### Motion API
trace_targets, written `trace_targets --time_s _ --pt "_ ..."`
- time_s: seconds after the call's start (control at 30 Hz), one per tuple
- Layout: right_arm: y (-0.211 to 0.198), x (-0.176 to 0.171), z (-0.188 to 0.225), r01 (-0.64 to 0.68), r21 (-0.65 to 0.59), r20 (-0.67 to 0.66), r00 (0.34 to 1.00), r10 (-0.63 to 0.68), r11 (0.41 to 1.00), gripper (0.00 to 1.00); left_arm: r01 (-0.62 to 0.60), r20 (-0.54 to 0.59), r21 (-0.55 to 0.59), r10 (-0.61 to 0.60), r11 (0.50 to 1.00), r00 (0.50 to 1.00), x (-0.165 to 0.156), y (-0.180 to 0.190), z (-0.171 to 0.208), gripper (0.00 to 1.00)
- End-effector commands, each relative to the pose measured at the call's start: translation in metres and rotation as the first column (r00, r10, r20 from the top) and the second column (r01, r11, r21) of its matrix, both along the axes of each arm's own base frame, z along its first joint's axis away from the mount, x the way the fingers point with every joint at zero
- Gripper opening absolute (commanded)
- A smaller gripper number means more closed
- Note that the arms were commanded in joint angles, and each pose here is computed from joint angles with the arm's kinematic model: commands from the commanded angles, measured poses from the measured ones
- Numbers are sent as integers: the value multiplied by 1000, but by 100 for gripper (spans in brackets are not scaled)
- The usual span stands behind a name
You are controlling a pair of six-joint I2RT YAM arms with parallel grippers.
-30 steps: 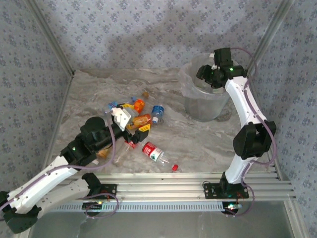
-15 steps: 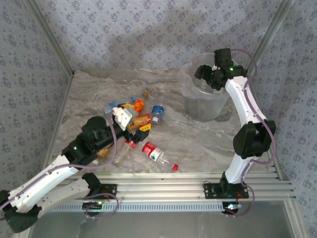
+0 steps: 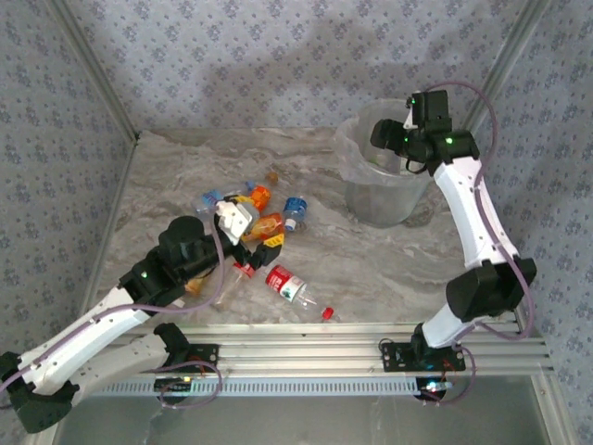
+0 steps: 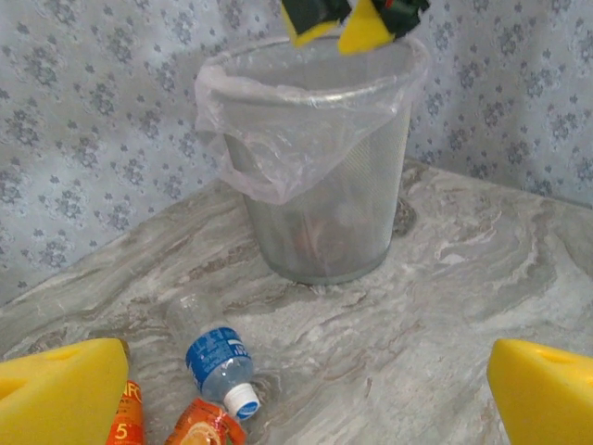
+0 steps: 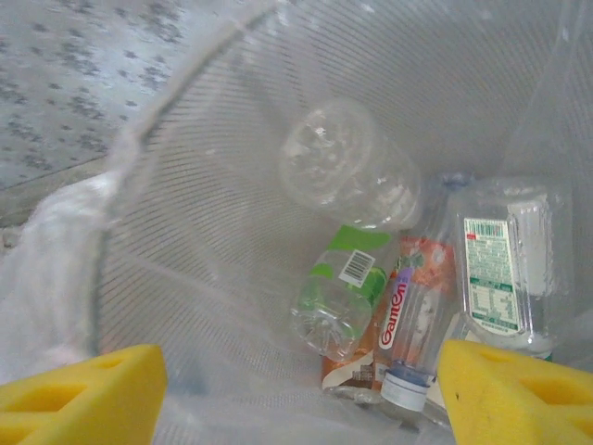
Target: Put the plastic bottles in the bin
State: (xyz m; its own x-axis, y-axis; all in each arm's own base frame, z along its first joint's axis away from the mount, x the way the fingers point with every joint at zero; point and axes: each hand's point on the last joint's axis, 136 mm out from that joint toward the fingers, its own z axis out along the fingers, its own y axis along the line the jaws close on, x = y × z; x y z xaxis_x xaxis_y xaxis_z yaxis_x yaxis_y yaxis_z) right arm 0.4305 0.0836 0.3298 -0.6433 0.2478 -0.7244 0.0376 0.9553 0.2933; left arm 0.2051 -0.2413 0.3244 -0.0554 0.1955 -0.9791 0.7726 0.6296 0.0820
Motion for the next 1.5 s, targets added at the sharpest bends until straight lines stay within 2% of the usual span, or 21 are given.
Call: trace_targets --time_s 0.0,0.17,0.33,0.53,0.67,0.93,1.2,1.47 --pt "10 -19 28 -87 -124 108 989 100 988 78 29 28 3 -29 1000 999 -4 -3 14 99" --pt "43 -58 36 -235 -158 156 953 259 959 77 32 30 27 -33 999 999 -4 -3 12 100" --pt "80 -101 31 -386 -176 144 900 412 906 77 39 36 120 -44 992 998 -6 2 9 100" --pt "117 -140 2 -550 -75 55 831 554 832 77 73 -16 194 -71 978 997 -17 9 8 100" --pt "143 -163 -30 -639 -52 -41 769 638 767 77 100 -104 259 -75 961 992 -28 17 -1 100" --pt "188 -184 -109 -685 -93 -205 723 660 722 79 128 -272 269 -52 955 961 -51 34 -34 100" --pt "238 -214 -177 -789 -49 -351 587 730 612 84 145 -300 226 -73 963 951 -67 43 -40 100" --pt "261 -232 -227 -840 -32 -457 495 739 542 86 160 -317 235 -80 959 945 -68 42 -50 100"
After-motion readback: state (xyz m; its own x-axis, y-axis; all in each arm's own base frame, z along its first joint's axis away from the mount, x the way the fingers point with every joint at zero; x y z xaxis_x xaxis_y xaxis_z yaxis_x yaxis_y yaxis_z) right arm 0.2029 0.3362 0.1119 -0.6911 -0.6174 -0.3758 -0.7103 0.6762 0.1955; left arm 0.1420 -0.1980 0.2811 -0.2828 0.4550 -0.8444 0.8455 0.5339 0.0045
